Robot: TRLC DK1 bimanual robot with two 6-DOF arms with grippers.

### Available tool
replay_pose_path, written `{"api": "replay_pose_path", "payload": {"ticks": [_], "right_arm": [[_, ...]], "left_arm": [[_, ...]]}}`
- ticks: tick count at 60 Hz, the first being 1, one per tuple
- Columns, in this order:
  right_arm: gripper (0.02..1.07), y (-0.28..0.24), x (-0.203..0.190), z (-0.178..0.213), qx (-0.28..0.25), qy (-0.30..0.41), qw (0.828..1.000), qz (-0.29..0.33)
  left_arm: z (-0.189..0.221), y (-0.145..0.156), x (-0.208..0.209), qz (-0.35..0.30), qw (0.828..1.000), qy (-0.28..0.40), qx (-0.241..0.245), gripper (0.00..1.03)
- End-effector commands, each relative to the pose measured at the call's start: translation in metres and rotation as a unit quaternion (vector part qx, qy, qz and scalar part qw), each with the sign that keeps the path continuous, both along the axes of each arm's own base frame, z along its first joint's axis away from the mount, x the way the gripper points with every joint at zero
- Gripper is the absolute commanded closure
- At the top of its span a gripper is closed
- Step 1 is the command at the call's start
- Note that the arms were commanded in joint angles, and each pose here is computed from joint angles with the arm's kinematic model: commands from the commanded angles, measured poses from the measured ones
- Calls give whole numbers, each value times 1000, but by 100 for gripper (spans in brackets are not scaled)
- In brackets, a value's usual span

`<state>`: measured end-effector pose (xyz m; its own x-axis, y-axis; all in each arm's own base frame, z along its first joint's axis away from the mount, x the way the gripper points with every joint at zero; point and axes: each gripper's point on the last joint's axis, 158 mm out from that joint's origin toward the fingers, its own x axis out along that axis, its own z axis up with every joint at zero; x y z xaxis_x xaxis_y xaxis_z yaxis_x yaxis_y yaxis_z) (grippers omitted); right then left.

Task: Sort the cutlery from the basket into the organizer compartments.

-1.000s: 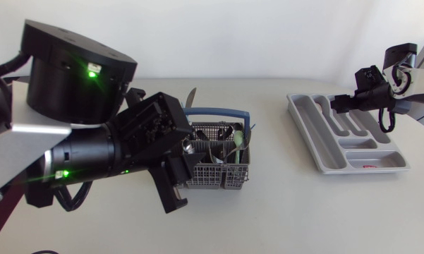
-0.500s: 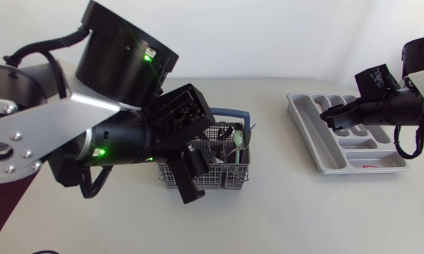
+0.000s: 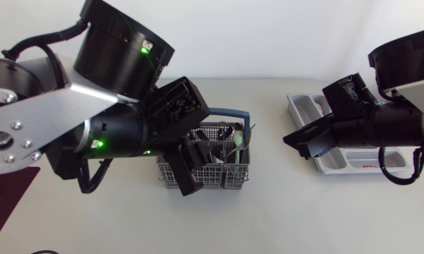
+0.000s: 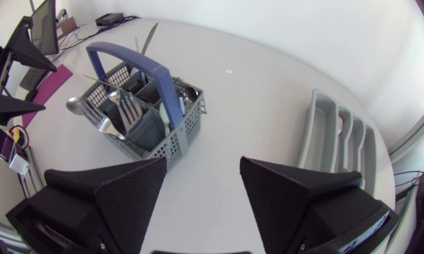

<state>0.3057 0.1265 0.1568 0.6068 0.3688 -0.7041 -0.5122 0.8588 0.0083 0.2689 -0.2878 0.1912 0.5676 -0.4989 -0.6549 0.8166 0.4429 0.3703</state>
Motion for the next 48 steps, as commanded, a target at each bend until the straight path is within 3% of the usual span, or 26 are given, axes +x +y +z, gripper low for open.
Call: {"api": "replay_pose_path", "payload": {"ticks": [1, 21, 48], "right_arm": [[32, 15, -11, -3, 15, 19, 1000, 0], [32, 47, -17, -3, 14, 26, 999, 43], [40, 79, 0, -8, -8, 41, 997, 63]], "left_arm": [[6, 6, 0, 15, 1000, 0, -13, 43], [4, 13, -2, 19, 1000, 0, -15, 43], [2, 16, -2, 18, 1000, -1, -12, 43]]}}
